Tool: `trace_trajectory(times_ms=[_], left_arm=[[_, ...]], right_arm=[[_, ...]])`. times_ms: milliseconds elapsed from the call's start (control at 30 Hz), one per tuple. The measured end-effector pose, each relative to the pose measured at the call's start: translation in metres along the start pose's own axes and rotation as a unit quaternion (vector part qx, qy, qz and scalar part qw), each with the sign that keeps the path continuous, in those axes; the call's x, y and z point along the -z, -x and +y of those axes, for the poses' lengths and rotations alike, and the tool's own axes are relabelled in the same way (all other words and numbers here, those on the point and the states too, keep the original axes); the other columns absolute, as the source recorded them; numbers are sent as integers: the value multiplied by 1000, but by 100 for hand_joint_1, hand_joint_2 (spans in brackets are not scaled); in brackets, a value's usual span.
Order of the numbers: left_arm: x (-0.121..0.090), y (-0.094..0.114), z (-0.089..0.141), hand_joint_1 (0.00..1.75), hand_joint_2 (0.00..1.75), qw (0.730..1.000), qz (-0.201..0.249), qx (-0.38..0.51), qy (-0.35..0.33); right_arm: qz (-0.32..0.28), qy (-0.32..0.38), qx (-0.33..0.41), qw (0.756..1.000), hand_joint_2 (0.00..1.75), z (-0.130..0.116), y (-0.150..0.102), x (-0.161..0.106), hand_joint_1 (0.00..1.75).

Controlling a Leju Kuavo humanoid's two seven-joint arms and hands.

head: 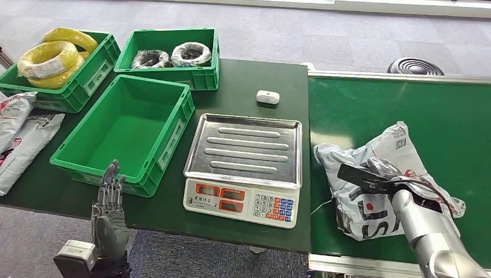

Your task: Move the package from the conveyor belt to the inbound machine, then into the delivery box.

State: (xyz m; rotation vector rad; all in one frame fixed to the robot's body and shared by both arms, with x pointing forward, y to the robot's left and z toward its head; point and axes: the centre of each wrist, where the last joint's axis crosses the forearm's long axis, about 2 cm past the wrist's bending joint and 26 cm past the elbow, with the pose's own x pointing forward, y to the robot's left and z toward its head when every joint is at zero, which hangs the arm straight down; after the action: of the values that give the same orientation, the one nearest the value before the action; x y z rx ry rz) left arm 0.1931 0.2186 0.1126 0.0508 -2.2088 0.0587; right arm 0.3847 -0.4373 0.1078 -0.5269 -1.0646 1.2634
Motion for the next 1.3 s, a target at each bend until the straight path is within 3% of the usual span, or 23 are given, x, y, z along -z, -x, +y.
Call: trace_trajectory(times_ms=[167,400,633,767,1067,1300], left_arm=[[-2,-1,2,0,0,1000,1,5,-6],[-10,-8,3,0,0,1000,3,13,-15],[-11,-12,1,0,0,1000,-1,6,-6],[-10,-12,-1,0,0,1000,-2,-1,2],[-2,-6,-15,0,0,999,-6,-34,24],[7,0,-30,0,0,997,-11,-54,50]], right_arm=[[-2,15,-3,1000,0,-2,-4,3,175],[52,180,-67,980,0,-15,-28,2,175],[36,259,-128,957,0,-34,-61,-14,175],[25,298,-157,941,175,-49,-79,-27,175],[-32,332,-197,922,175,-48,-103,-29,175],[-120,316,-195,921,175,-50,-168,6,175]])
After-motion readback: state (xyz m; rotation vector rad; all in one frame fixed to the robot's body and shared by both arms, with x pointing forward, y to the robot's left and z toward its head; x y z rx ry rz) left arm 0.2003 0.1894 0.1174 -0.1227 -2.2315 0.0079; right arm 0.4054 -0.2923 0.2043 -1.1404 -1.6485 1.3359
